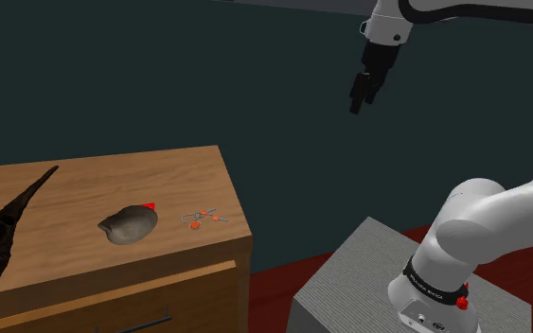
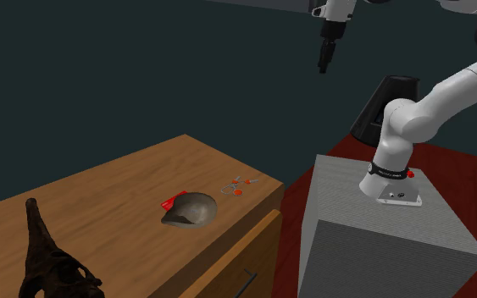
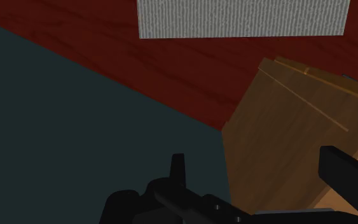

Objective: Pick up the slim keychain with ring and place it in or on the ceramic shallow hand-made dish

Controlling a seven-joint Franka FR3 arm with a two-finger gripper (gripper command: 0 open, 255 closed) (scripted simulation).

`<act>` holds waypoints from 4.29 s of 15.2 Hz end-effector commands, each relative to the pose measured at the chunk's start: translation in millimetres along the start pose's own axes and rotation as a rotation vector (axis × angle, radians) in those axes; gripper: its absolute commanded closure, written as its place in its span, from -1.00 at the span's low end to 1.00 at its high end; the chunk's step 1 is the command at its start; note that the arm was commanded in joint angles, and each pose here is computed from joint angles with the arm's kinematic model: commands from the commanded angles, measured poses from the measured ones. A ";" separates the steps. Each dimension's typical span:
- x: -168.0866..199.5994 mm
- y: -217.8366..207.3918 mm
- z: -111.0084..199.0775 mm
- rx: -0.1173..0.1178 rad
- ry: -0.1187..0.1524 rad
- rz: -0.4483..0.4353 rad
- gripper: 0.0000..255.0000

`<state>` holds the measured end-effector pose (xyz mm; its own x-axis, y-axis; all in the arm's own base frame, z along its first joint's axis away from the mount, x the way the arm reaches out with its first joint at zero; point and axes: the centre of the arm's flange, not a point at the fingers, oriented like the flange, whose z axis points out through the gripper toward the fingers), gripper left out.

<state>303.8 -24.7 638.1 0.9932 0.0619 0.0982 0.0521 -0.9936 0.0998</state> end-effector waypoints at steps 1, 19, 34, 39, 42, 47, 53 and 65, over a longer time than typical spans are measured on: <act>0.0 0.0 0.0 0.000 0.000 0.000 -1.00; 125.6 -151.4 126.1 0.067 -0.028 -0.337 -1.00; 183.5 -309.4 224.5 0.123 -0.052 -0.618 -1.00; 191.3 -358.1 251.3 0.139 -0.058 -0.699 -1.00; 189.7 -359.8 266.9 0.139 -0.058 -0.699 -1.00; 187.2 -362.4 290.8 0.139 -0.058 -0.699 -1.00; 187.3 -362.4 290.8 0.139 -0.058 -0.699 -1.00; 187.8 -361.9 285.6 0.139 -0.058 -0.699 1.00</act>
<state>502.8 320.3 340.9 0.7280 0.6854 0.0161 0.6855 -0.7281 -0.0024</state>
